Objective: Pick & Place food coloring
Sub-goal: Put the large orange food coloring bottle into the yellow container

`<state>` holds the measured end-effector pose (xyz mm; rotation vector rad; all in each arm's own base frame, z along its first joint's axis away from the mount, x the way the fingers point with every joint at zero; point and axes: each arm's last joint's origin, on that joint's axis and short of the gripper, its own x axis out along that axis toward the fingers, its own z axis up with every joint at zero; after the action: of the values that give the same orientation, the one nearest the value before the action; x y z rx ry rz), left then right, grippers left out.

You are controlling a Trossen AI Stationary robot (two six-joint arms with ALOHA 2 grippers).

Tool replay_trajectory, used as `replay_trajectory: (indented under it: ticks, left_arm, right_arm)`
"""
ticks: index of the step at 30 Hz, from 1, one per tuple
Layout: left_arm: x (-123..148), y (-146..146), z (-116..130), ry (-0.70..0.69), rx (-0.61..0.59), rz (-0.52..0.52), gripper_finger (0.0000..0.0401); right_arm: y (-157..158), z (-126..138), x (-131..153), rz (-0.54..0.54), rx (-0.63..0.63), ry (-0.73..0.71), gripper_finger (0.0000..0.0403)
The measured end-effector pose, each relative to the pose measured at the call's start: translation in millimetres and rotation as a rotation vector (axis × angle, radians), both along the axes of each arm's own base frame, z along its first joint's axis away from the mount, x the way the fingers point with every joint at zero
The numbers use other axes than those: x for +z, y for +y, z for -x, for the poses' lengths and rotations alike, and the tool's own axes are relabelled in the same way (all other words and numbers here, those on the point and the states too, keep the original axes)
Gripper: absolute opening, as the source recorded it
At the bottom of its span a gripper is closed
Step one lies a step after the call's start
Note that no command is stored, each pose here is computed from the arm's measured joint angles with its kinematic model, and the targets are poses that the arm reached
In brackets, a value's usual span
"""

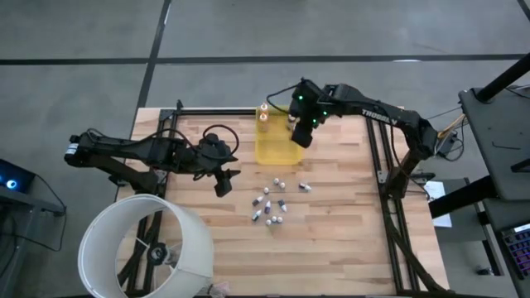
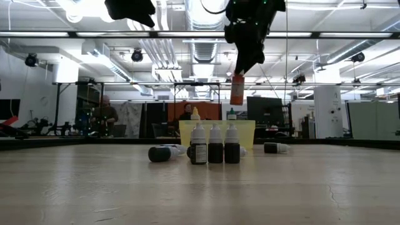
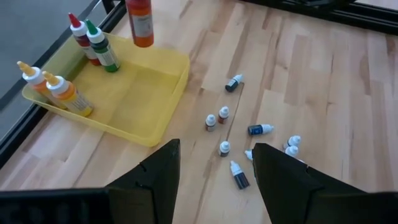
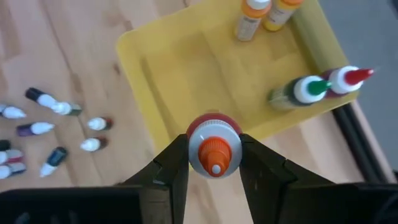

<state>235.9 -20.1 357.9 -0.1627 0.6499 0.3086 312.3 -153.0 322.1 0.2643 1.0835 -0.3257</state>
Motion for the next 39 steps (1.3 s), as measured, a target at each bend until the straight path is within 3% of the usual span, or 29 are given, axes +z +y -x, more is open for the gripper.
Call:
replay_trajectory:
  ticks: [6, 18, 39]
  left_arm:
    - [0, 0, 0, -0.001, 0.01, -0.009, 0.0172]
    - [0, 0, 0, -0.001, 0.013, -0.01, 0.0172]
    - [0, 1, 0, -0.003, 0.019, -0.005, 0.0172]
  right_arm:
    - [-7, -6, -16, 0.029, 0.062, 0.012, 0.0108]
    - [-31, -26, -67, -0.013, 0.046, 0.11, 0.0108]
    - [-51, -19, -66, -0.041, -0.163, 0.066, 0.0109]
